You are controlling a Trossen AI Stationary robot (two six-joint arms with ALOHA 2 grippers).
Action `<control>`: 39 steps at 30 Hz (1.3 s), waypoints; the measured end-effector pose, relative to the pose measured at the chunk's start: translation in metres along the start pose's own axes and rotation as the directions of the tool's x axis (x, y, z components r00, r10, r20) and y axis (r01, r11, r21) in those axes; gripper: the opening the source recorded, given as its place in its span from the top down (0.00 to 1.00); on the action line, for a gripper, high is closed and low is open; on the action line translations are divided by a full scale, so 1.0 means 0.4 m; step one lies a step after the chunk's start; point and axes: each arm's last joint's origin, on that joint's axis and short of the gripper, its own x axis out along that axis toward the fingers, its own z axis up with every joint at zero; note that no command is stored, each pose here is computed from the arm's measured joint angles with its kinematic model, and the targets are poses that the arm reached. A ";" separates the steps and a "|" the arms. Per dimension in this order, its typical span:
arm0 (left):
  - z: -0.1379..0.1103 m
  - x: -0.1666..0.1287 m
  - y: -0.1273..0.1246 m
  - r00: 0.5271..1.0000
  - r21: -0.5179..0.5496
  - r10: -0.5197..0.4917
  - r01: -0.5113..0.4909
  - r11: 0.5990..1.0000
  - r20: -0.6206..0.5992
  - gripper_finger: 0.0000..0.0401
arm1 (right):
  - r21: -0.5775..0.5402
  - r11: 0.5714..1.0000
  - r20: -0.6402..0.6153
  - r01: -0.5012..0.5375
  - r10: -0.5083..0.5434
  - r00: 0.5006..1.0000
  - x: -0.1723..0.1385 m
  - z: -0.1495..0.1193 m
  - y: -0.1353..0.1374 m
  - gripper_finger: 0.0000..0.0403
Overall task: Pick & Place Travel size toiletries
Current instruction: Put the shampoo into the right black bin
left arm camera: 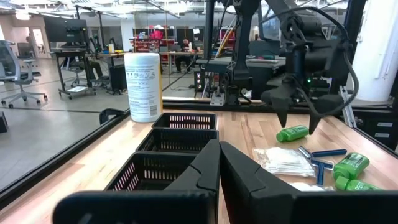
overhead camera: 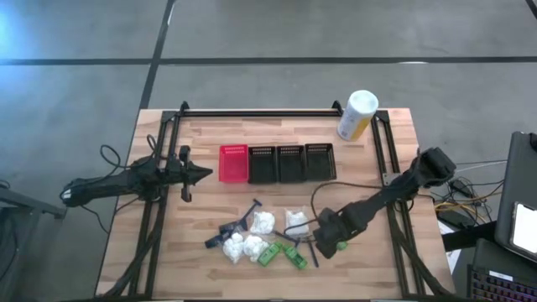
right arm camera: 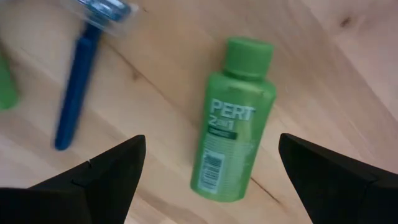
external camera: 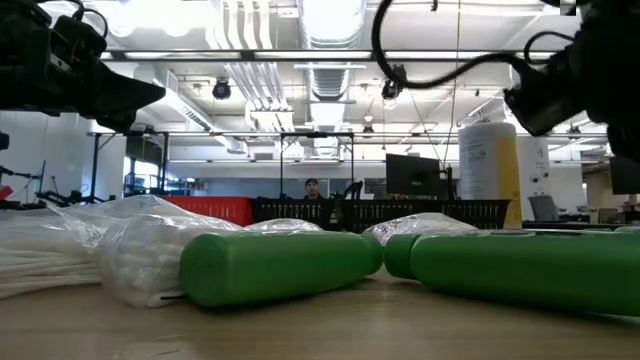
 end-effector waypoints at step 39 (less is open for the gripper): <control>0.000 0.000 0.000 1.000 0.000 0.000 0.000 1.000 -0.001 0.97 | -0.018 0.997 0.071 0.069 -0.067 0.995 0.047 0.011 0.020 0.61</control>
